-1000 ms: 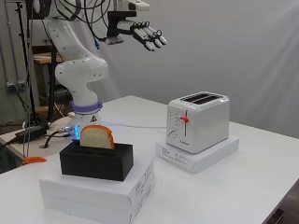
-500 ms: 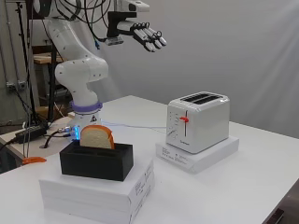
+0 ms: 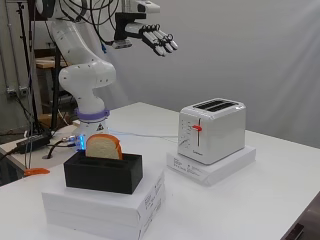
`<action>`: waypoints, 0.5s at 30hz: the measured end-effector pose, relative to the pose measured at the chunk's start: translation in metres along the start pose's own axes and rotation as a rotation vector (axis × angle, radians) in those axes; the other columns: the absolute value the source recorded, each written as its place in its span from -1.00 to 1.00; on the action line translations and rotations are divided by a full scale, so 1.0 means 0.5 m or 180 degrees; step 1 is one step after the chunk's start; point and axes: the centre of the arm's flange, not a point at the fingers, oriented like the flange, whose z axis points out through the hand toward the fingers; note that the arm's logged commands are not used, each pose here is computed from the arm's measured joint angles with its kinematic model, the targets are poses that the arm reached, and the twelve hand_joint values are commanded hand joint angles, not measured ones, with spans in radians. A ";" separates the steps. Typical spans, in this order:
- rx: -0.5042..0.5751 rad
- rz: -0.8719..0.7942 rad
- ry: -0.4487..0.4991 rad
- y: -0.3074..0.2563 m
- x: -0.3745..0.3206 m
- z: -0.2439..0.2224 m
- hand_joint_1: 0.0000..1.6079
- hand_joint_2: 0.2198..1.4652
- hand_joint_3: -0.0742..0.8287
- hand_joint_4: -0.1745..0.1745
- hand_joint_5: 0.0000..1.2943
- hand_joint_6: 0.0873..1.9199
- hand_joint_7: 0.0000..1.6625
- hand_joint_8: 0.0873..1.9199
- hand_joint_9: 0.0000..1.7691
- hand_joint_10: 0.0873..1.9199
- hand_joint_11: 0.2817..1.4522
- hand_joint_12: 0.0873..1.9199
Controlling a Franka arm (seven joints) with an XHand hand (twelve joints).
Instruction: Teleoperate dual arm-hand system to toast a bread
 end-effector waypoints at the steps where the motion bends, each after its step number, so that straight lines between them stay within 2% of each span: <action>1: -0.0001 0.0002 -0.0001 0.000 0.000 0.000 -0.65 0.46 -0.84 -0.15 -0.52 -1.00 -0.52 -1.00 -0.39 -1.00 -0.67 -1.00; 15: 0.0005 0.0021 0.0003 0.001 -0.004 0.000 -0.63 0.45 -0.84 -0.13 -0.52 -1.00 -0.52 -1.00 -0.40 -1.00 -0.68 -1.00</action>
